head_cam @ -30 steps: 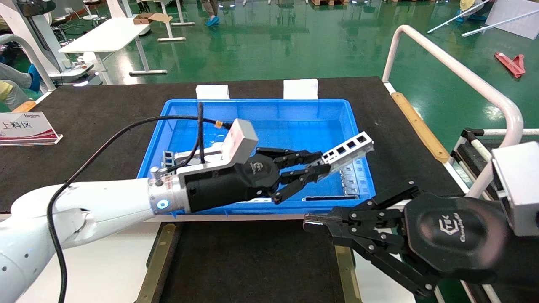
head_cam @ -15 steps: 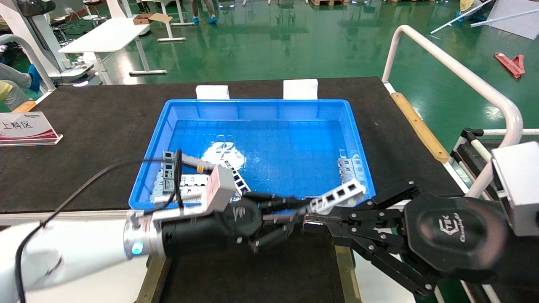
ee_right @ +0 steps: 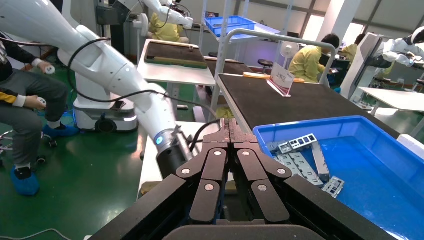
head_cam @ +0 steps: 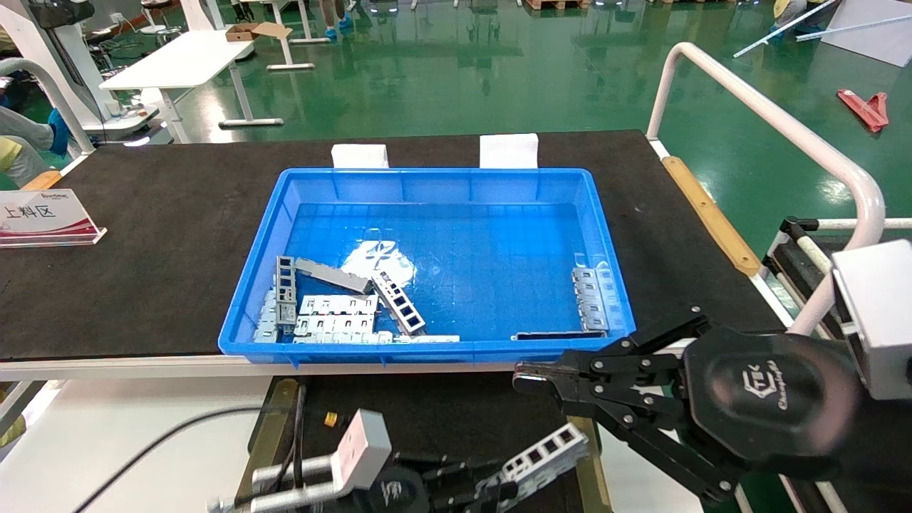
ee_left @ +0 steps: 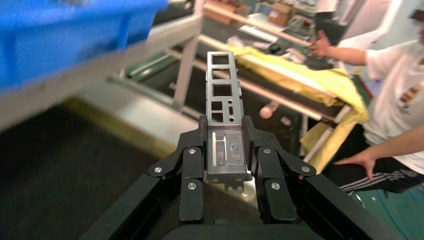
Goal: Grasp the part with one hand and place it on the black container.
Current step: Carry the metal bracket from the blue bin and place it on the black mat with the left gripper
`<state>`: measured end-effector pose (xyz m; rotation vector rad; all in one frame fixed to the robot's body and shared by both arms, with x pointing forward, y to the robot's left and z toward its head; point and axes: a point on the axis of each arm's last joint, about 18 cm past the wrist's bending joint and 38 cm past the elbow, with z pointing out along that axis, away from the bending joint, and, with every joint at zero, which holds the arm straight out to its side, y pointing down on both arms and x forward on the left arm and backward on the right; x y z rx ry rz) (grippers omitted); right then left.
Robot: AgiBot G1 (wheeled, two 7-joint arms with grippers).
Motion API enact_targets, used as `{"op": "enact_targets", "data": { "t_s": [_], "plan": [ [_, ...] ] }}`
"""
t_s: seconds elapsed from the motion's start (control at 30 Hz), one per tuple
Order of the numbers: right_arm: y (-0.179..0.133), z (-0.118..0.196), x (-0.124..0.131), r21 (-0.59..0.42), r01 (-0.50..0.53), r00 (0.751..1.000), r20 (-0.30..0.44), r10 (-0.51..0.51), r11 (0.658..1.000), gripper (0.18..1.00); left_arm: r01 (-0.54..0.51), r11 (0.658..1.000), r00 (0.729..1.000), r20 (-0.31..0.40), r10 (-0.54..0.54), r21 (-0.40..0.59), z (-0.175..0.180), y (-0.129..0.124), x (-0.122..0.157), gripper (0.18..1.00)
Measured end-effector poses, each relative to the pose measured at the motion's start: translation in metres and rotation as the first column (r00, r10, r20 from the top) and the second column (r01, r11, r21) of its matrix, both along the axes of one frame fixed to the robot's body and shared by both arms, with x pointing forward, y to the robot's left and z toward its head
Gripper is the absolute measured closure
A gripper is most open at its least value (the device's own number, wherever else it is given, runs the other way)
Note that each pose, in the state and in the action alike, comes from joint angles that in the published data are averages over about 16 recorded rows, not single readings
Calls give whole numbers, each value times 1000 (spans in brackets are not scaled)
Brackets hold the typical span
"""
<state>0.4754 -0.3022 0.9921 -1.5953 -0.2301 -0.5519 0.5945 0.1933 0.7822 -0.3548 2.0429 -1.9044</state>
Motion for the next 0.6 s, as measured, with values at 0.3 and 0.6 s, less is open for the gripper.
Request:
{"op": "enact_targets", "data": {
  "t_s": [0.3, 0.6],
  "plan": [
    [0, 0, 0, 0, 0, 1000, 0, 0, 1000, 988, -155, 987, 982, -116, 150, -36, -50, 5, -2, 865],
    [0, 0, 0, 0, 0, 1000, 0, 0, 1000, 988, -319, 943, 930, -222, 293, -94, -91, 6, 6, 865]
  ]
}}
